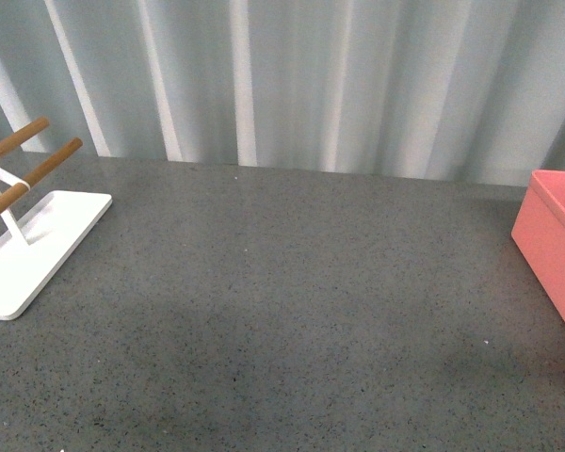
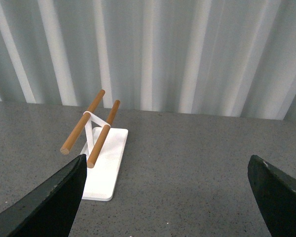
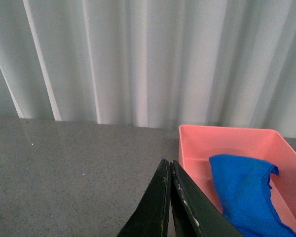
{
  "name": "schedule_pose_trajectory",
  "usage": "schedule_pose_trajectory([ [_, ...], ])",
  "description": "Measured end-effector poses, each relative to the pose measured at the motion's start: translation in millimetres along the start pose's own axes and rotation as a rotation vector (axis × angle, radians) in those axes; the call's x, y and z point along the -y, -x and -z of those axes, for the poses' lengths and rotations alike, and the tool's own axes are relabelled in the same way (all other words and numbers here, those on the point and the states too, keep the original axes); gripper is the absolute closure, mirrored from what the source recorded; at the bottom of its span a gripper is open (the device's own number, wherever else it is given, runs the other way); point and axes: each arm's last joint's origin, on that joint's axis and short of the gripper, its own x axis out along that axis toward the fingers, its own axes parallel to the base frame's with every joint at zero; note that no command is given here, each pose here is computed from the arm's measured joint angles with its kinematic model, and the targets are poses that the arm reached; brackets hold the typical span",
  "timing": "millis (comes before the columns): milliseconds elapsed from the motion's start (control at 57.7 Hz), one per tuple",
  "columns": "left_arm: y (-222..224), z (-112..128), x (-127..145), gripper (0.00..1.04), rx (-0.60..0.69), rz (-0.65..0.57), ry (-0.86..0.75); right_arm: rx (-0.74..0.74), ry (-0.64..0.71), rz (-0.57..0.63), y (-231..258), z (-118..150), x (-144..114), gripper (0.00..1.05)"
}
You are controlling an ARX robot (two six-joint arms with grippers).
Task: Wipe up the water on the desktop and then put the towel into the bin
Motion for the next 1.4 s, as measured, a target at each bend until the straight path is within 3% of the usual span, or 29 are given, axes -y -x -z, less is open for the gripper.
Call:
schedule_pose_trajectory([
  [832,0,0,0,0.07,0.001,0.0,0.0,0.005,-0.007,0.007,22,2,0,1.01],
  [1179,0,0,0,0.07,0.001,0.0,0.0,0.004,-0.007,0.007,22,2,0,0.39],
  [1300,0,0,0,0.07,0.001,0.0,0.0,0.004,-0.007,0.007,22,2,0,0.09],
  [1334,0,0,0,0.07,0.001,0.0,0.0,0.004,-0.008,0.007,22,2,0,0.05],
  [1404,0,0,0,0.07,0.001,0.0,0.0,0.004,-0.008,0.007,22,2,0,0.07],
])
